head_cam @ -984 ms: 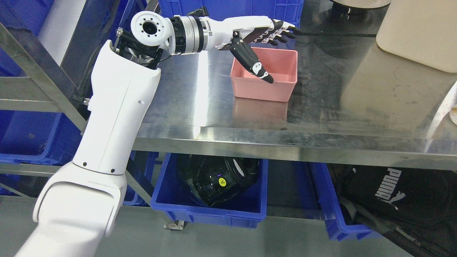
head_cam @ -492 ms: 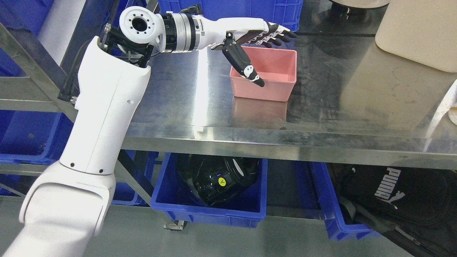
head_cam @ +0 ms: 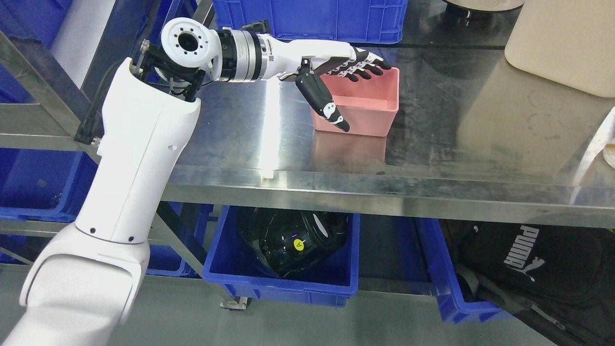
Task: Place storage box into left shelf container
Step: 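Lower the left hand fingers into the pink box and grip its wall, then lift the pink box off the shelf with the left hand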
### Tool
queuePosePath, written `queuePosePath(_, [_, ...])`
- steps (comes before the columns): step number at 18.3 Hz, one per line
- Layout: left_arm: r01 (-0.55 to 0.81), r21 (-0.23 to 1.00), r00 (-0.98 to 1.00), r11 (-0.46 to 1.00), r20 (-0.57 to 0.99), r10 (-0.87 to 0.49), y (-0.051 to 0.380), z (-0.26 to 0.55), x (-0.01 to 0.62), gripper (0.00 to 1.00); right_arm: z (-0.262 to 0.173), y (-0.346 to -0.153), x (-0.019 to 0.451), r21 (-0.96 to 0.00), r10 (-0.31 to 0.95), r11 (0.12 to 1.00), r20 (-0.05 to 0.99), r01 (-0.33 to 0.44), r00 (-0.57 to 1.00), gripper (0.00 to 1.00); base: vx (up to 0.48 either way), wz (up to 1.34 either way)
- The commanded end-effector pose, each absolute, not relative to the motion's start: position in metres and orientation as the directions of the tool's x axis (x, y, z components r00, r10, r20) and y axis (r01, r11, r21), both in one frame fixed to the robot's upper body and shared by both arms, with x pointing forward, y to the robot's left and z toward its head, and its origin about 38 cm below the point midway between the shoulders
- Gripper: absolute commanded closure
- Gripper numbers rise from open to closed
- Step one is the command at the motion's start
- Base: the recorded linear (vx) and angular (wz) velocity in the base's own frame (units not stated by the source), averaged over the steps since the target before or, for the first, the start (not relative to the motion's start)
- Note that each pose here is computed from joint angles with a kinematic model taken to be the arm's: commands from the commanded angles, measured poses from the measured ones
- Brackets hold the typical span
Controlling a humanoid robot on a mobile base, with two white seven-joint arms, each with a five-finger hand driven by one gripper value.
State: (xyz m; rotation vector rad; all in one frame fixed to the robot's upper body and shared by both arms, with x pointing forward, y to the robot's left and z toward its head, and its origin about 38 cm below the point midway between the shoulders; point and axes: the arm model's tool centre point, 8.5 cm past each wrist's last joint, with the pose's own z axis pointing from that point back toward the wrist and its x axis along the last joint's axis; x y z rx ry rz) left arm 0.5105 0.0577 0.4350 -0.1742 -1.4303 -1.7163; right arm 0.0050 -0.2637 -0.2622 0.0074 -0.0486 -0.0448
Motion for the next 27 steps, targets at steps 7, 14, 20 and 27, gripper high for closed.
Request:
queuePosePath(7, [0.675, 0.737, -0.601, -0.039, 0.519, -0.607, 0.05, 0.411, 0.51, 0.02, -0.26, -0.261, -0.005, 0.165, -0.048, 0.986, 0.041, 0.04, 0.998, 0.0, 0.0, 0.0])
queuePosePath(14, [0.73, 0.682, -0.539, -0.034, 0.545, -0.642, 0.031, 0.382, 0.523, 0.14, -0.26, -0.261, -0.005, 0.165, -0.048, 0.986, 0.041, 0.04, 0.998, 0.0, 0.0, 0.0])
queuePosePath(20, [0.726, 0.686, -0.505, 0.045, 0.576, -0.643, 0.059, 0.382, 0.545, 0.55, -0.26, -0.261, -0.005, 0.165, -0.048, 0.986, 0.041, 0.04, 0.998, 0.0, 0.0, 0.0])
queuePosePath(27, [0.63, 0.768, -0.619, 0.116, 0.587, -0.522, 0.092, 0.404, 0.549, 0.99, -0.26, -0.261, -0.005, 0.165, -0.048, 0.986, 0.041, 0.04, 0.998, 0.0, 0.0, 0.0])
